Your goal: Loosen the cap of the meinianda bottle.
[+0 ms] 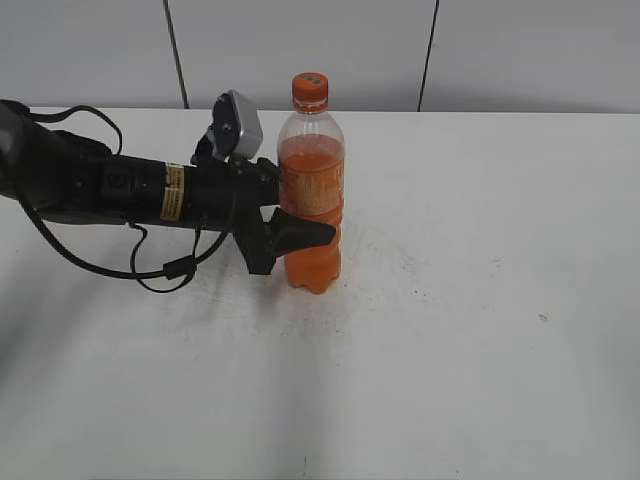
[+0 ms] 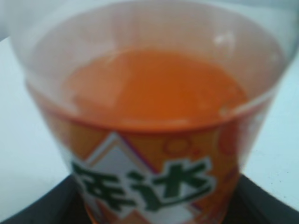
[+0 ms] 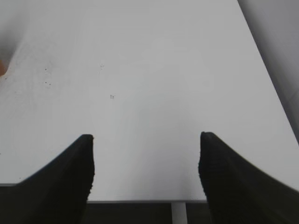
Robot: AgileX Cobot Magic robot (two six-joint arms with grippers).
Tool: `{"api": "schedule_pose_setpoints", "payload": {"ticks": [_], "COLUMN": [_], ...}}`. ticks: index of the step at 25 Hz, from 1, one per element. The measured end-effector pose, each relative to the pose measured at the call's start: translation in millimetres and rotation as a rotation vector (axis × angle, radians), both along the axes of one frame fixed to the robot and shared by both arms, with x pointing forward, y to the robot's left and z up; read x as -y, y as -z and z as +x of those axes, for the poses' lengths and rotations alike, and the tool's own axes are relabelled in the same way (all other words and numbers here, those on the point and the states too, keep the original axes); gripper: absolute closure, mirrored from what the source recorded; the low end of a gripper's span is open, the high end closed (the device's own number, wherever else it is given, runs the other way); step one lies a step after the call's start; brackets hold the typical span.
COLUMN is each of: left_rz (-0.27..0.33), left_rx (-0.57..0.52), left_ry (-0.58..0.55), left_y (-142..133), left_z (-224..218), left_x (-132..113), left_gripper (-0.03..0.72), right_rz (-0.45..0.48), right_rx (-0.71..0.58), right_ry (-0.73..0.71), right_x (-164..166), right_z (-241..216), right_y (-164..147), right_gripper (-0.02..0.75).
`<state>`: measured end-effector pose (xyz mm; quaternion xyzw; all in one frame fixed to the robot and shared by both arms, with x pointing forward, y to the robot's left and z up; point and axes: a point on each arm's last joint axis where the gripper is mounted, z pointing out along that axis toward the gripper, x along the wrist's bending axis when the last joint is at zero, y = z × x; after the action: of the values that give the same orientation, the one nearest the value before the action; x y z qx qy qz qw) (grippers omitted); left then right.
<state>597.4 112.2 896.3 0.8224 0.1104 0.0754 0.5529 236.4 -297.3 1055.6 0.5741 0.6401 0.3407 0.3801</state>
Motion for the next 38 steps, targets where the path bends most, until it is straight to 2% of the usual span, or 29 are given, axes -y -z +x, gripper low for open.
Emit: {"api": "schedule_pose_setpoints", "payload": {"ticks": [6, 17, 26, 35, 38], "left_rz": [0.000, -0.001, -0.002, -0.003, -0.003], "left_rx": [0.000, 0.000, 0.000, 0.000, 0.000], "left_ry": [0.000, 0.001, 0.002, 0.002, 0.002], "left_y": [0.0, -0.1, -0.2, -0.2, -0.2], "left_z": [0.0, -0.1, -0.1, -0.2, -0.2], "left_x": [0.0, 0.0, 0.1, 0.2, 0.1], "left_gripper": [0.263, 0.263, 0.263, 0.263, 0.263], "right_rz": [0.058, 0.072, 0.056, 0.057, 0.085], "right_rx": [-0.258, -0.398, -0.503, -0.557, -0.559], "right_ry": [0.038, 0.048, 0.038, 0.038, 0.025], "right_x": [0.4, 1.6, 2.9, 3.8, 1.5], "right_z": [28.5, 126.3, 213.0, 276.3, 292.9], "right_y": [-32.5, -103.5, -114.9, -109.9, -109.9], "right_gripper": [0.234, 0.237, 0.237, 0.237, 0.237]}}
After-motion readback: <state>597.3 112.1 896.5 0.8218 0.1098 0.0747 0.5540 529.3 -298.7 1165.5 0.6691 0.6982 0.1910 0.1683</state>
